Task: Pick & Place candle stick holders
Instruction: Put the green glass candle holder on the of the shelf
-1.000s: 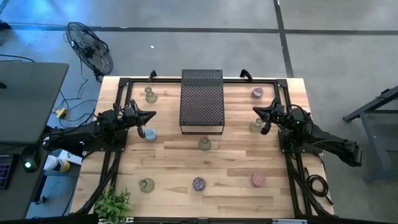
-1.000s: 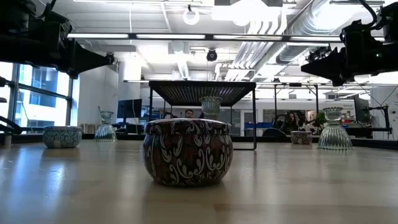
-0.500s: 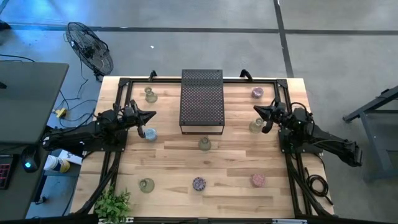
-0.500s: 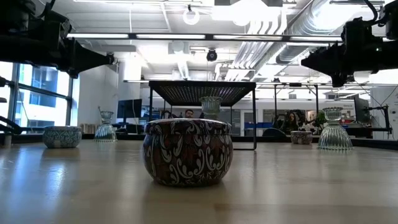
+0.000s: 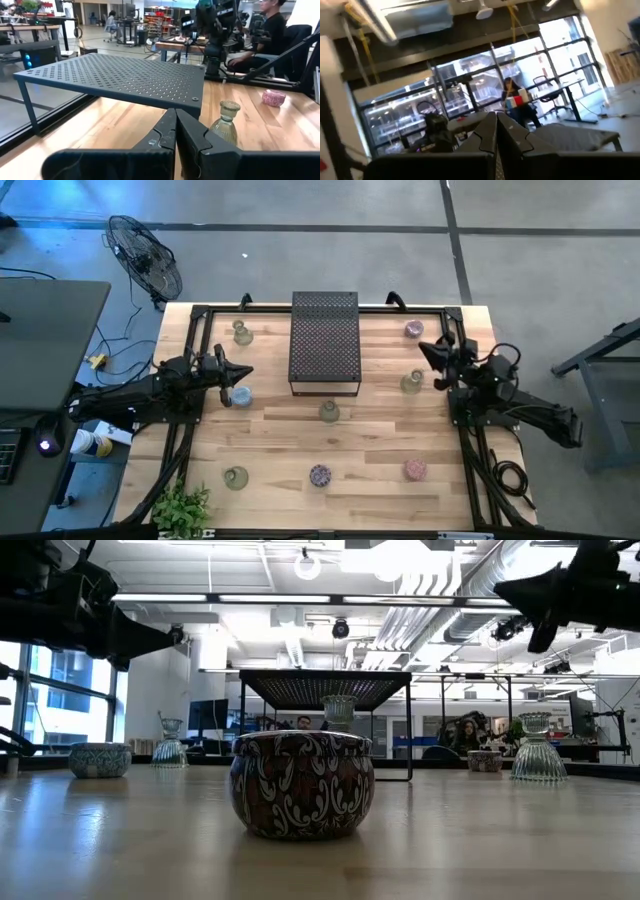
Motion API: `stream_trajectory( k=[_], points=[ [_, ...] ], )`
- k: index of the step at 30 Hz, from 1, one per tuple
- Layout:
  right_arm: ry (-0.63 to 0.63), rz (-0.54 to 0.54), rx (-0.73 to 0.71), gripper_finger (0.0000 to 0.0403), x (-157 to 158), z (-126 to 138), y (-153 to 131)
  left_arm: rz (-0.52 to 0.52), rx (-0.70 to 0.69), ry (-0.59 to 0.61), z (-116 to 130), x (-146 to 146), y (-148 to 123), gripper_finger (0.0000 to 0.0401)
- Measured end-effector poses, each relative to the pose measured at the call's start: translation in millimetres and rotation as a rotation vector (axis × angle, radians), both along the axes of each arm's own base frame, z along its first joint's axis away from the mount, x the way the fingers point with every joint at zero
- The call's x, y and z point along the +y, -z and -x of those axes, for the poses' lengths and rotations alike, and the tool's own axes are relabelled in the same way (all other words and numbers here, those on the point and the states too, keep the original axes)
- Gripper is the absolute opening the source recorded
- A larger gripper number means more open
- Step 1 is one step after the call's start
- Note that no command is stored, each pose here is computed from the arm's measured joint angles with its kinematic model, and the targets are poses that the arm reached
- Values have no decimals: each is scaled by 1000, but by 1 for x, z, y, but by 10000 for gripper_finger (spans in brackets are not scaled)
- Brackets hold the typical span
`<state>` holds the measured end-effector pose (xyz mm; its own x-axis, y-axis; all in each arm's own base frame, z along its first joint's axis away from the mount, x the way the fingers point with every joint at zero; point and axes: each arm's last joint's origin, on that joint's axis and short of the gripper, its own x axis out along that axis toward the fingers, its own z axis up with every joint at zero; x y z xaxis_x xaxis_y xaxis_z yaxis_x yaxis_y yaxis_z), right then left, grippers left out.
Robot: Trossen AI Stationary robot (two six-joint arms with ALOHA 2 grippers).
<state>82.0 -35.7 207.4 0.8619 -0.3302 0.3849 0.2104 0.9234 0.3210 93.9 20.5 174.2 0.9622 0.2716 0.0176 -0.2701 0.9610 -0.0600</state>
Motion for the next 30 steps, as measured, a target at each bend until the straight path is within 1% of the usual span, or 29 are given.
stream_trajectory(
  k=[3, 7, 12, 16, 19, 21, 24, 26, 30],
  points=[
    [0, -6, 9, 0, 1, -2, -7, 0, 4, -4, 0, 0, 0, 0],
    [46, -72, 154, 0, 0, -13, -1, -1, 3, -7, 0, 0, 0, 0],
    [90, -114, 312, 0, -1, -30, 4, -26, 13, -10, 0, 0, 0, 0],
    [81, -117, 373, 0, -1, -42, -3, -26, 12, -10, 0, 0, 0, 0],
    [135, -101, 413, 0, -7, -51, -12, -26, 8, -11, 0, 0, -1, 0],
    [162, -67, 441, 0, -12, -56, -20, -27, 4, -16, 0, 0, -1, 0],
    [104, -30, 451, 0, -18, -63, -33, -27, 5, -18, 0, 0, -1, 0],
    [42, -50, 459, 0, -18, -66, -38, -26, 2, -39, 1, 1, -1, 0],
    [2, -87, 545, 0, -13, -67, -31, -23, -4, -109, 1, 3, -2, 0]
  ],
)
